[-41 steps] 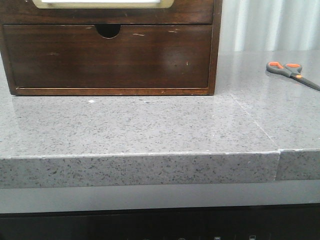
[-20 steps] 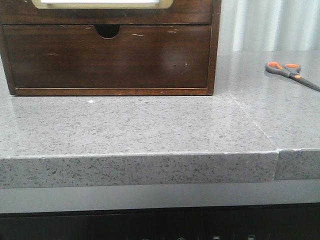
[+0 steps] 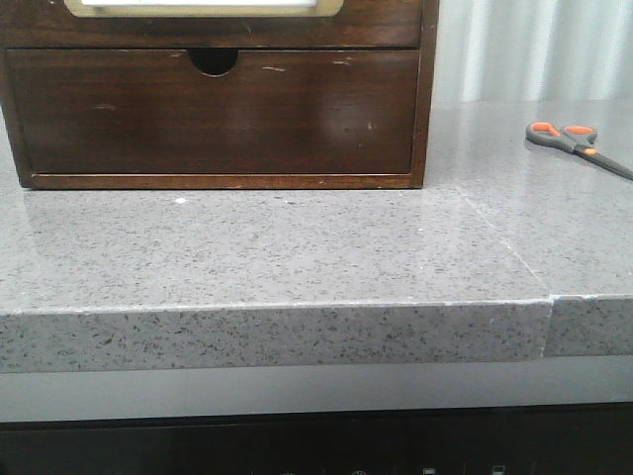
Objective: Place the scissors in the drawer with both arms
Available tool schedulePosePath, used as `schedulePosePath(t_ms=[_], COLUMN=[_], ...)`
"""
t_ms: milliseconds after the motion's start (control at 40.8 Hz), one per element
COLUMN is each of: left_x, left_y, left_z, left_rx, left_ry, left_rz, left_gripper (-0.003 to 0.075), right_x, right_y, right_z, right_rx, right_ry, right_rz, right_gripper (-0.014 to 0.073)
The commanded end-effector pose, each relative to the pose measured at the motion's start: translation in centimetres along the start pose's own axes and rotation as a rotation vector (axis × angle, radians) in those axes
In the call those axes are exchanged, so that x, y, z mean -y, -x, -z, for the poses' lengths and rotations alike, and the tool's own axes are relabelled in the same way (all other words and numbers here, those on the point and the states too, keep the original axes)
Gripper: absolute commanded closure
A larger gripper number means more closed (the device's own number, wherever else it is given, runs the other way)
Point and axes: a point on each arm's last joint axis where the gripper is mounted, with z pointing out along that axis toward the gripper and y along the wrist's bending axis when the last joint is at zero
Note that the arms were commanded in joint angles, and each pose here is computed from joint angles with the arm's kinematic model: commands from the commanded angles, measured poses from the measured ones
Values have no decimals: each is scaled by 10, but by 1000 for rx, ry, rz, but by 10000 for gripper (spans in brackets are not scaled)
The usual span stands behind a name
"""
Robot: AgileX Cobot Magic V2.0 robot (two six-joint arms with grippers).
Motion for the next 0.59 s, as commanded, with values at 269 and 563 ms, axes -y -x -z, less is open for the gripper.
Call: schedulePosePath(t_ms=[269,563], left_x=[0,0], left_y=[9,9], left_z=[-20,-20], left_rx=[-16,-17], left_ry=[-7,-7], left_rz=[16,16], left_gripper=[741,724], right_x=[1,1], right_y=[6,-1], right_z=[-20,-20], right_rx=[-75,-157], right_ry=[-15,-21], right_rz=[26,25], right_gripper=[712,616])
